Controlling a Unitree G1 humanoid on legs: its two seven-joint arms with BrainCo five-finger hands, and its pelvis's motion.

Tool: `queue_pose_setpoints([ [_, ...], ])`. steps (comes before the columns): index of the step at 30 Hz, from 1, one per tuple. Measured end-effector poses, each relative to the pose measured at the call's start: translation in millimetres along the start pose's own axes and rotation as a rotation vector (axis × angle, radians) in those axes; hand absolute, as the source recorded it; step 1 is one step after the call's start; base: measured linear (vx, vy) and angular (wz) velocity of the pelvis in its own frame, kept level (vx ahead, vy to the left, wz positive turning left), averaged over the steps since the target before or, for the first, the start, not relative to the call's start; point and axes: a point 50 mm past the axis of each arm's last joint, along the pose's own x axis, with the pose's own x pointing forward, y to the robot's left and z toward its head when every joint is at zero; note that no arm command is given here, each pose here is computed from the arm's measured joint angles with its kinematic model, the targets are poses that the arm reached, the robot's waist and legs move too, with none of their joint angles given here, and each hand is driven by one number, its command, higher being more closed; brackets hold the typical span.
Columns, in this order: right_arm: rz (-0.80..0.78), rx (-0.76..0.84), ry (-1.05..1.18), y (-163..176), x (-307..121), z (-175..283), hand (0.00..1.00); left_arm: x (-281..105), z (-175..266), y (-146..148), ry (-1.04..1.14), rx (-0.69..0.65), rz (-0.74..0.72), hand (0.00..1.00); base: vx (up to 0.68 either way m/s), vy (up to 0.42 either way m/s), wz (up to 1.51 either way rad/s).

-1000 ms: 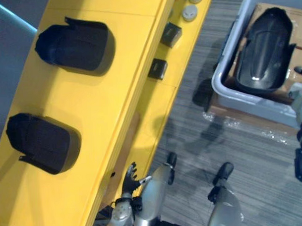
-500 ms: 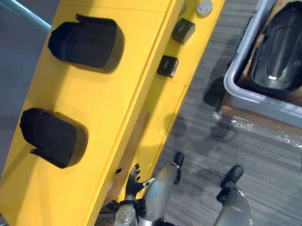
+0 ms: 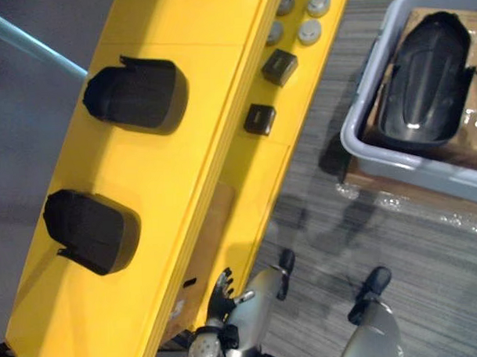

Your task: Walk over and take plastic housings, then place them on the shelf

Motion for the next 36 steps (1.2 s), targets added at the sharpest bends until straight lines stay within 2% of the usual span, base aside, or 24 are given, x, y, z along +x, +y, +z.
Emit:
queue_pose_setpoints([
  [9, 0.221, -0.119, 0.116, 20, -10, -24, 0.0, 1, 0, -2, -0.001, 0.009, -0.011, 0.0, 0.01, 0.013, 0.05],
  [19, 0.22, -0.26, 0.292, 17, -19, -57, 0.0, 2, 0, -1, 0.011, 0.023, -0.007, 0.0, 0.0, 0.005, 0.02],
  [25, 0.193, -0.285, 0.314, 14, -21, -63, 0.0, 2, -1, -1, 0.018, 0.029, -0.004, 0.0, -0.02, 0.014, 0.02],
  [26, 0.189, -0.289, 0.317, 13, -21, -64, 1.0, 2, -1, -1, 0.019, 0.029, -0.004, 0.0, 0.0, 0.0, 0.0],
  [31, 0.175, -0.329, 0.314, 9, -19, -64, 1.0, 3, -3, -1, 0.035, 0.012, 0.0, 0.0, 0.0, 0.0, 0.0],
  [36, 0.2, -0.474, 0.322, -2, -14, -67, 1.0, 3, -4, -1, 0.04, 0.017, 0.001, 0.0, 0.0, 0.0, 0.0],
])
